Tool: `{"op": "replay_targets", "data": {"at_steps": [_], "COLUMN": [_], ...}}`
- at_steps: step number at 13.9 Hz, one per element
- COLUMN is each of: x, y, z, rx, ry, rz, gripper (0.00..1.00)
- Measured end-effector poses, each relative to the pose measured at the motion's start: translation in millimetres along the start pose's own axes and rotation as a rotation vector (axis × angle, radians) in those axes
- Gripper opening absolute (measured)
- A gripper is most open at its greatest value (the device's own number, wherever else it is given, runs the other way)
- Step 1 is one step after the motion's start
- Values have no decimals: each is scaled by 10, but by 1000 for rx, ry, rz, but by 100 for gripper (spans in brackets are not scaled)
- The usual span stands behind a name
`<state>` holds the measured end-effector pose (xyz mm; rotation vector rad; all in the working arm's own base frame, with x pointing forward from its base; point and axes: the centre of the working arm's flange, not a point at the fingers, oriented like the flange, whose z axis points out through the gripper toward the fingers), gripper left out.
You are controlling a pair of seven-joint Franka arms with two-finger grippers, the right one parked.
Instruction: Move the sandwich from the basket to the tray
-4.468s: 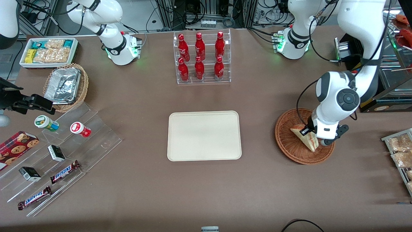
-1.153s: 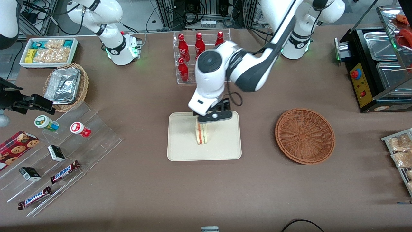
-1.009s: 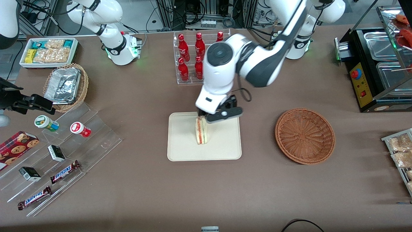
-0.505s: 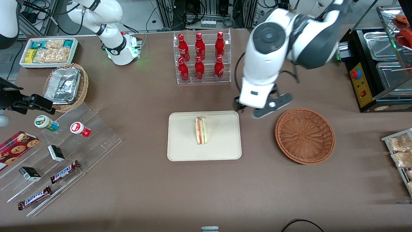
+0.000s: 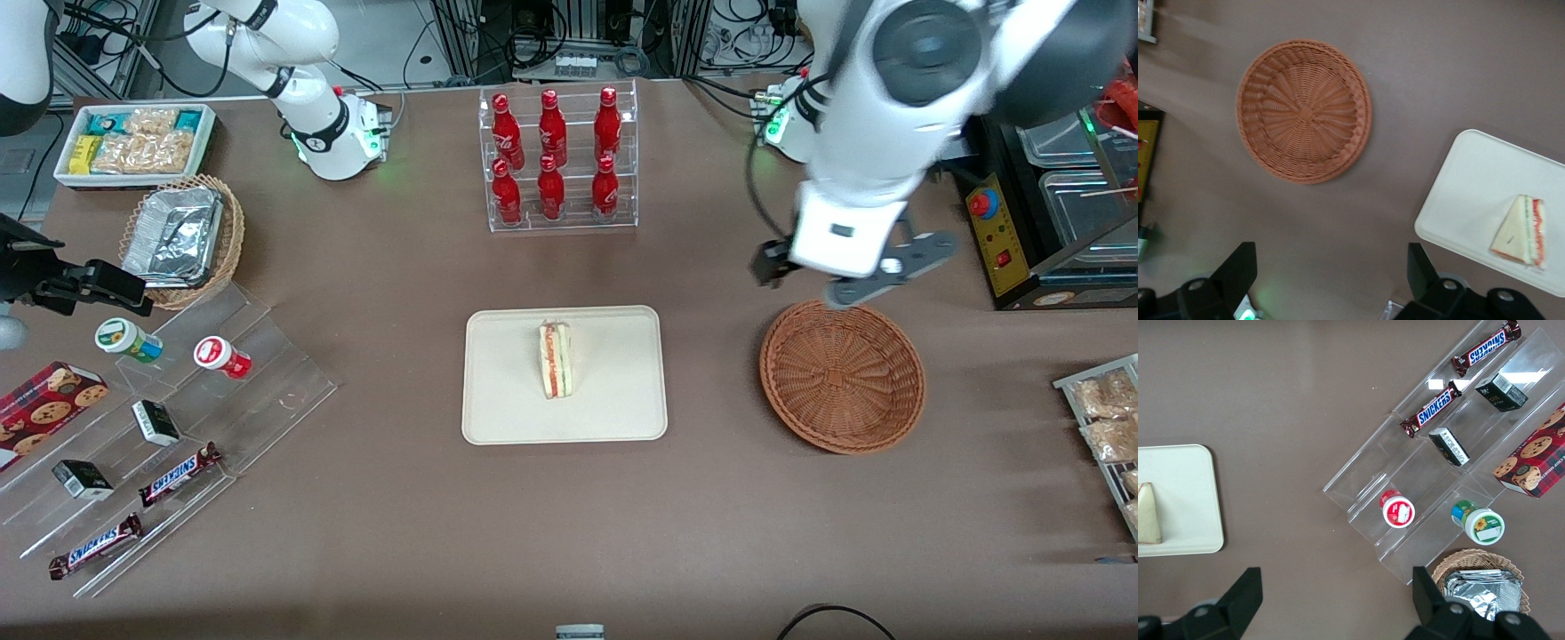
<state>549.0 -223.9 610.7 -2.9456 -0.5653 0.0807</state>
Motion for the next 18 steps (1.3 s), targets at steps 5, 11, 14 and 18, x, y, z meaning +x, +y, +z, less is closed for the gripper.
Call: {"op": "replay_targets", "data": {"at_steps": [5, 11, 14, 18], "x": [451, 551, 412, 369], "y": [-1078, -1954, -2018, -1948], "z": [-158, -152, -138, -129], "rx": [-39, -122, -124, -122], "ry": [-67, -138, -145, -146], "rz": [154, 343, 379, 397], "gripper": [100, 100, 100, 100]}}
